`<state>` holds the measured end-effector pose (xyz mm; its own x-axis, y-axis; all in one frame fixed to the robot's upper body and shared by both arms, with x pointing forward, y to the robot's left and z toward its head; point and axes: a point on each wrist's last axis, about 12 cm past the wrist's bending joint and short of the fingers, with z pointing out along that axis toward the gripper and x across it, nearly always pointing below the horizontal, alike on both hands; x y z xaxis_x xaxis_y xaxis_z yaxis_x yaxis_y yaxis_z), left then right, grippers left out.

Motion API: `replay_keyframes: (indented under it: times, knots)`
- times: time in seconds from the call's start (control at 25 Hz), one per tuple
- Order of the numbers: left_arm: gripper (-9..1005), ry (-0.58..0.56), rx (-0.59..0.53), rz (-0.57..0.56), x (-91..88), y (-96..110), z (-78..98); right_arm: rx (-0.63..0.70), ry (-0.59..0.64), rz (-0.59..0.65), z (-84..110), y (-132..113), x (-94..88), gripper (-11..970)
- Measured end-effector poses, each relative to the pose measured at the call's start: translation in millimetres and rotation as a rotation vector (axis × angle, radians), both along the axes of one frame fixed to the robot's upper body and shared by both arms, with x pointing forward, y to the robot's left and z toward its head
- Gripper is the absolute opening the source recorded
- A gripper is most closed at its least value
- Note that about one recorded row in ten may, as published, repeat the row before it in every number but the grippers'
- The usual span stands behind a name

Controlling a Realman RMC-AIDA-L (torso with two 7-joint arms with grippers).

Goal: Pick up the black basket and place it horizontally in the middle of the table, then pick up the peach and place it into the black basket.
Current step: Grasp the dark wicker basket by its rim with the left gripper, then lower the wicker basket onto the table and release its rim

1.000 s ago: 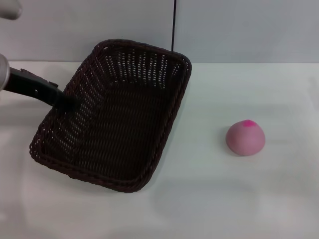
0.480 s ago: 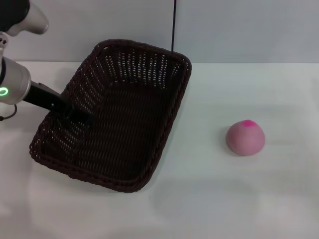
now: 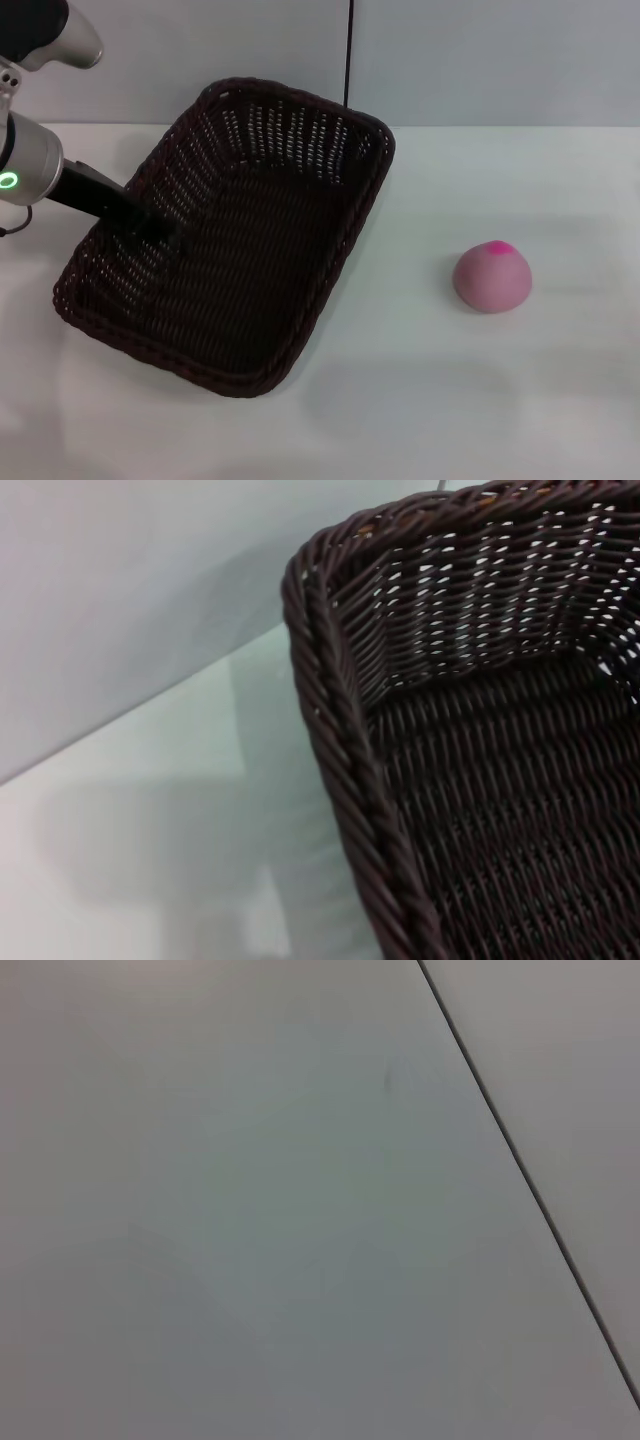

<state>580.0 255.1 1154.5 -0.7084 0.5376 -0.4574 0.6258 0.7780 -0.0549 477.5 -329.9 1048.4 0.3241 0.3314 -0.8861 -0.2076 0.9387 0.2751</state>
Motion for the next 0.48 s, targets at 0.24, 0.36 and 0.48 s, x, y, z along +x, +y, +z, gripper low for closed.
replay_keyframes:
  times: [0.24,0.36,0.48]
  knots:
    - [465,-0.082,0.023,-0.026,-0.1,2,11.6,0.005,0.006,-0.018,-0.8,-2,-0.2,639]
    - [342,-0.115,0.048,-0.076,-1.4,-2,15.8,0.006,0.007,-0.023,-1.0,-3,-0.6,636]
    - [255,-0.138,0.072,-0.14,-0.6,-8,17.6,0.007,0.009,-0.026,-1.4,-4,-1.2,634]
